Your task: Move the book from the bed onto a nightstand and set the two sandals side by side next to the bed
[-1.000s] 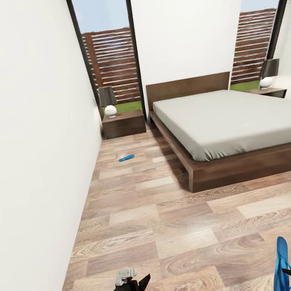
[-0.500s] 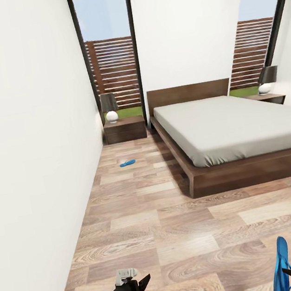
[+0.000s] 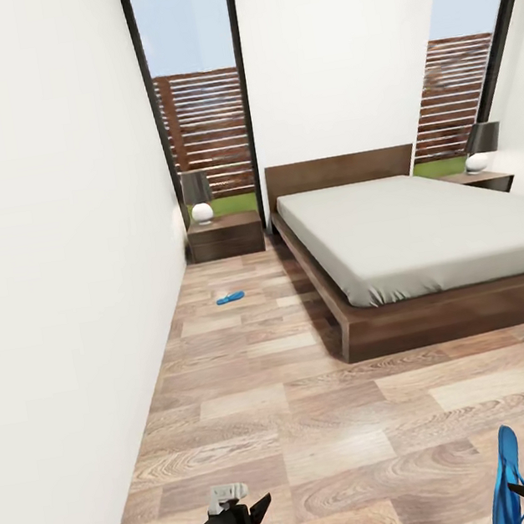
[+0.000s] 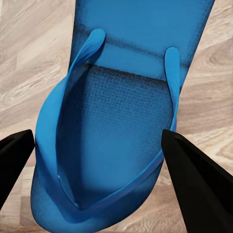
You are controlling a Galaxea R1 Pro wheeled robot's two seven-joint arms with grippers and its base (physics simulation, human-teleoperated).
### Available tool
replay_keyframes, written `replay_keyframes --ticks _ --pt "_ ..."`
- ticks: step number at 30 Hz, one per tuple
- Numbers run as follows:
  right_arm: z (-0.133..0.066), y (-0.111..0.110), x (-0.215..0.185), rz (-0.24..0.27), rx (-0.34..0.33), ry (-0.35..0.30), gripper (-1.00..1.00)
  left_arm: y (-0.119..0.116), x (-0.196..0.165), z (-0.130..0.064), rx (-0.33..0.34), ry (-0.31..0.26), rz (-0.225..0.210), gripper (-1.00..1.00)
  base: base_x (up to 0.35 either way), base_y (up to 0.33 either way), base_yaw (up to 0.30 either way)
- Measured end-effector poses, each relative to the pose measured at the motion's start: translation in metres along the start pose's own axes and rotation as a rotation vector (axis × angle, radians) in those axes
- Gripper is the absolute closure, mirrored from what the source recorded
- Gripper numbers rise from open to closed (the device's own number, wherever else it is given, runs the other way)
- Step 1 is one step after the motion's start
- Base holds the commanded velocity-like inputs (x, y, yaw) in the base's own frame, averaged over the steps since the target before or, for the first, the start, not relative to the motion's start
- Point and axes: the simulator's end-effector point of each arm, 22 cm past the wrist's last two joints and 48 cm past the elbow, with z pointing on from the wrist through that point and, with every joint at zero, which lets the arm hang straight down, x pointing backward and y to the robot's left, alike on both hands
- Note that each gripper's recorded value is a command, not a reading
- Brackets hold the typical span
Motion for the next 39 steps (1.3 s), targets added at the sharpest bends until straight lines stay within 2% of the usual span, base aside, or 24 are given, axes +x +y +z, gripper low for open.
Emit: replay_keyframes --ticks 19,30,33,36,39 --pt "-0.02 0.023 -0.03 0.001 0.0 0.001 1.0 -0.019 -0.035 -0.016 0.0 0.0 0.0 -1.0 0.0 0.0 0.0" --pt "-0.021 0.025 -0.026 0.002 -0.009 0.021 1.0 -0.019 -0.035 -0.016 -0.001 0.001 -0.001 -1.0 0.0 0.0 0.0" --pt "-0.02 0.031 -0.014 -0.012 -0.034 0.066 1.0 -0.019 -0.034 -0.016 0.0 0.002 -0.001 -1.0 0.0 0.0 0.0" --pt "-0.015 0.044 0.022 -0.017 -0.081 0.162 1.0 -0.018 -0.033 -0.016 -0.002 0.005 -0.003 -1.0 0.0 0.0 0.0" --pt "0.015 0.083 0.063 0.008 -0.156 0.23 1.0 -0.017 -0.028 -0.016 -0.004 0.014 -0.007 -1.0 0.0 0.0 0.0"
